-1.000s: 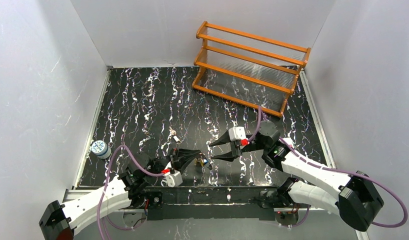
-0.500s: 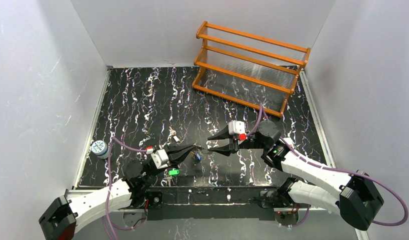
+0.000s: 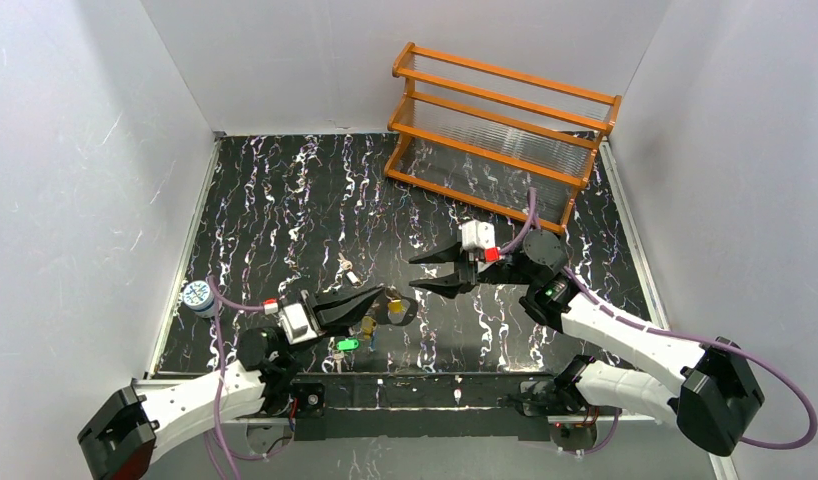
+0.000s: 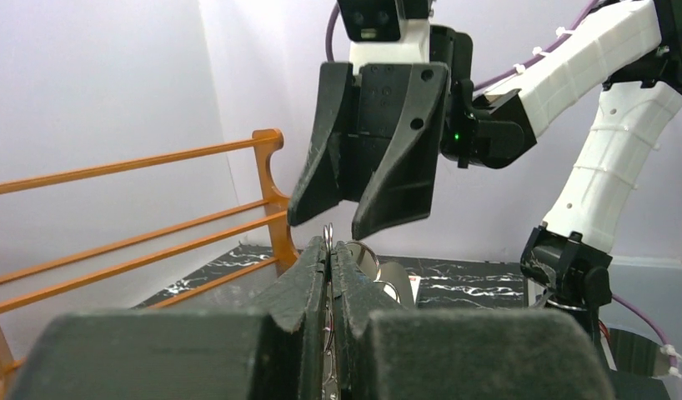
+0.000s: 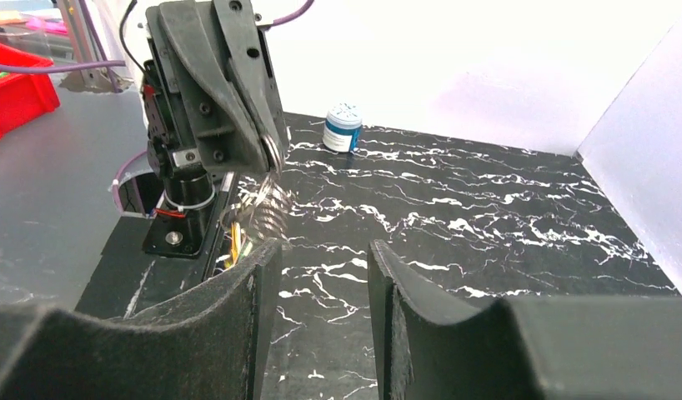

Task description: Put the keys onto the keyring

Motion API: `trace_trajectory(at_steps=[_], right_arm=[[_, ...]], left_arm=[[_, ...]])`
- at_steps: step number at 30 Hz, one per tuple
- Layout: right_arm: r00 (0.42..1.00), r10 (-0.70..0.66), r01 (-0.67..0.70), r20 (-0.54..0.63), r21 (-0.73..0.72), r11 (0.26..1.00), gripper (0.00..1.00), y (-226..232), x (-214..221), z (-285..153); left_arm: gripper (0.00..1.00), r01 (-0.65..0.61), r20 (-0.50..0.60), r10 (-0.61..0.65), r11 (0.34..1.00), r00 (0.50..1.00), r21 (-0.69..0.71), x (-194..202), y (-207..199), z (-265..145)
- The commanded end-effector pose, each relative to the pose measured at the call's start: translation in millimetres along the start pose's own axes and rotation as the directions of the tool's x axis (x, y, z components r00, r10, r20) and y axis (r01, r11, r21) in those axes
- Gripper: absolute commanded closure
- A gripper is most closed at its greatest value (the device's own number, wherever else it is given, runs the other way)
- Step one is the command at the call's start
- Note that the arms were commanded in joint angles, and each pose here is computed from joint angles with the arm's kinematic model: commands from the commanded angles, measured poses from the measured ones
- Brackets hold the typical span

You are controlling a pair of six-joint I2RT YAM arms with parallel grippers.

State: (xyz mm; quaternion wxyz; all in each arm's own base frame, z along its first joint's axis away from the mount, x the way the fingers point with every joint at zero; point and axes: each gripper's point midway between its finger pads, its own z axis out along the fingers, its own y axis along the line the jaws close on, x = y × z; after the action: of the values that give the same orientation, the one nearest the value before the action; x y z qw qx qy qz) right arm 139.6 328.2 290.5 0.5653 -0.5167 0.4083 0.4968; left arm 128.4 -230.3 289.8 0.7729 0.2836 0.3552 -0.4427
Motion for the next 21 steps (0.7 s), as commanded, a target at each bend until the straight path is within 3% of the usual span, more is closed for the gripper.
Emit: trace_trajectory(at_steps=[1,8,13,18,21], right_arm=[[0.992,-0.069,0.072,0.101,-0.033,0.997,0.50,1,-41,7],[0.994,-0.060,0.067,0.089,-0.077,0.995,0.50,6,-39,9],[0.997,-0.053,0.056,0.052,-0.058,0.997,0.50,2,-33,8],[0.995,0.090,-0.086,-0.041,0.089,0.992,0.50,-24,-17,8],[0.968,0.249,-0.233,-0.031,0.265,0.936,0.45,-46,-6,2]], left_arm=[[1.00,0.014,0.028,-0.014,1.000,1.000,0.017,-3,-5,-4],[1.00,0.037,-0.016,-0.037,0.999,0.999,-0.006,6,1,6],[1.00,0.056,-0.144,-0.058,0.998,0.988,-0.018,29,5,18],[1.00,-0.010,-0.313,-0.020,0.996,0.949,-0.094,56,25,17],[1.00,-0.071,-0.405,0.031,0.994,0.914,-0.084,69,31,15]])
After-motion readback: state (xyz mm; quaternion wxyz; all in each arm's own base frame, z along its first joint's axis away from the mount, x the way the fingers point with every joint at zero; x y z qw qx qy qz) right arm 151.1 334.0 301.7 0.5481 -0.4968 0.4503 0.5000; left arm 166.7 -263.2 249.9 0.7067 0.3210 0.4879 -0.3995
